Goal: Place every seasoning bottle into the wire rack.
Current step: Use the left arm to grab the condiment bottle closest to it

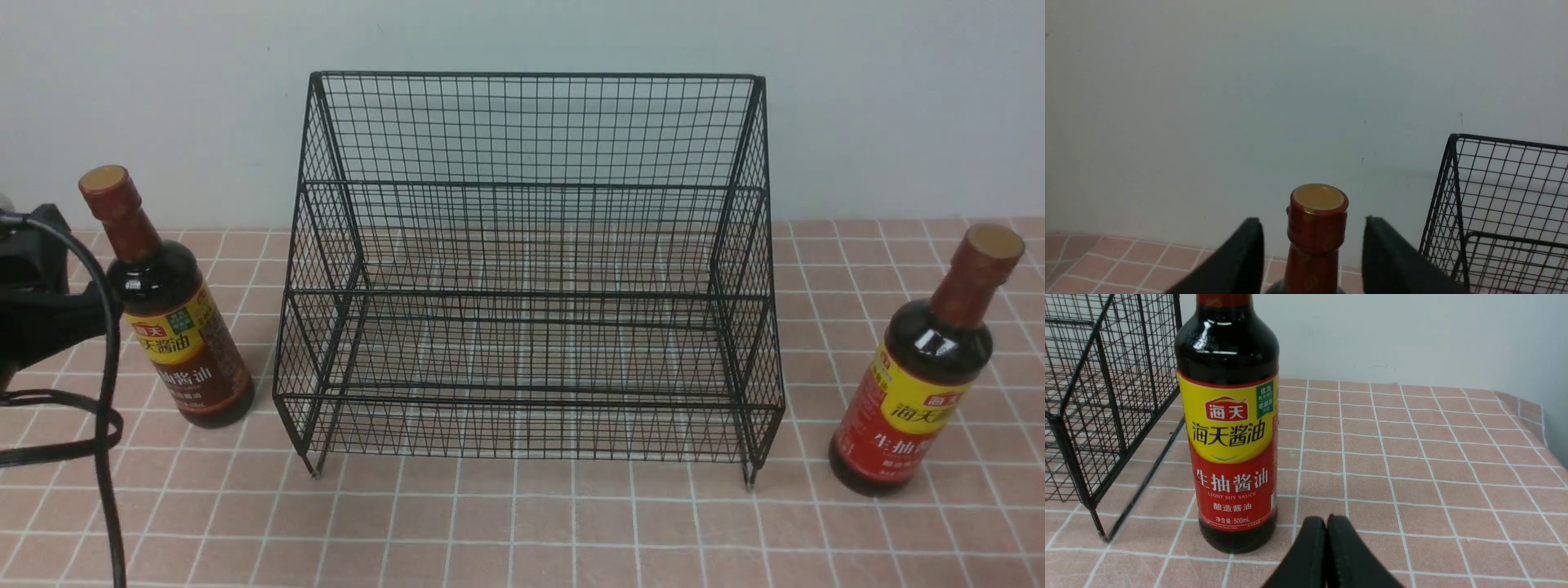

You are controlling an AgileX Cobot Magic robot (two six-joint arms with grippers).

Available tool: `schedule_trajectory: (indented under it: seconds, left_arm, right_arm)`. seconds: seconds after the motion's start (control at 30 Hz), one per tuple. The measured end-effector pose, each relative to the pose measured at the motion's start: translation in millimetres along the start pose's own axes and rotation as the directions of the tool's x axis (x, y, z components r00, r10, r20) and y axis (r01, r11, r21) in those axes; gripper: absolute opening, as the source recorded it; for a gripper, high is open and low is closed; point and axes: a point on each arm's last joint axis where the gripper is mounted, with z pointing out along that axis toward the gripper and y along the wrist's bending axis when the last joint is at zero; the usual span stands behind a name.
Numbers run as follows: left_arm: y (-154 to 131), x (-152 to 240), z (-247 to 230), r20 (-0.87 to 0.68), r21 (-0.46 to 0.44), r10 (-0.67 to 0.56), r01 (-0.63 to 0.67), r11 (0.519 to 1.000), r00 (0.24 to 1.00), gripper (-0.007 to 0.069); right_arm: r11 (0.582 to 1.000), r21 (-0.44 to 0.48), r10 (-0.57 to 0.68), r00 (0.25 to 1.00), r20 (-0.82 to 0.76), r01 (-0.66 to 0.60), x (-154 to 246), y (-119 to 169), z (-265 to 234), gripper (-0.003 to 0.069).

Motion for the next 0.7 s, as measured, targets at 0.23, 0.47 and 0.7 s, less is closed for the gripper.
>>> schedule_trajectory:
  seconds: [0.23, 0.47, 0.7]
  left_arm:
    - [-3, 8, 32, -0.049, -0.010, 0.006, -0.006, 1.000, 0.999, 0.0531]
    - [-5, 13, 61, -0.076, -0.032, -0.007, 0.004, 0.999, 0.997, 0.0553]
    - [-5, 19, 83, -0.091, -0.058, -0.021, 0.016, 0.998, 0.996, 0.0553]
  right_arm:
    - [1.000, 0.000, 0.000, 1.000, 0.000, 0.000, 0, 0, 0, -0.0014]
    - [1.000, 0.000, 0.000, 1.000, 0.000, 0.000, 0, 0, 0, -0.0014]
    - [1.000, 0.000, 0.000, 1.000, 0.000, 0.000, 0, 0, 0, -0.0014]
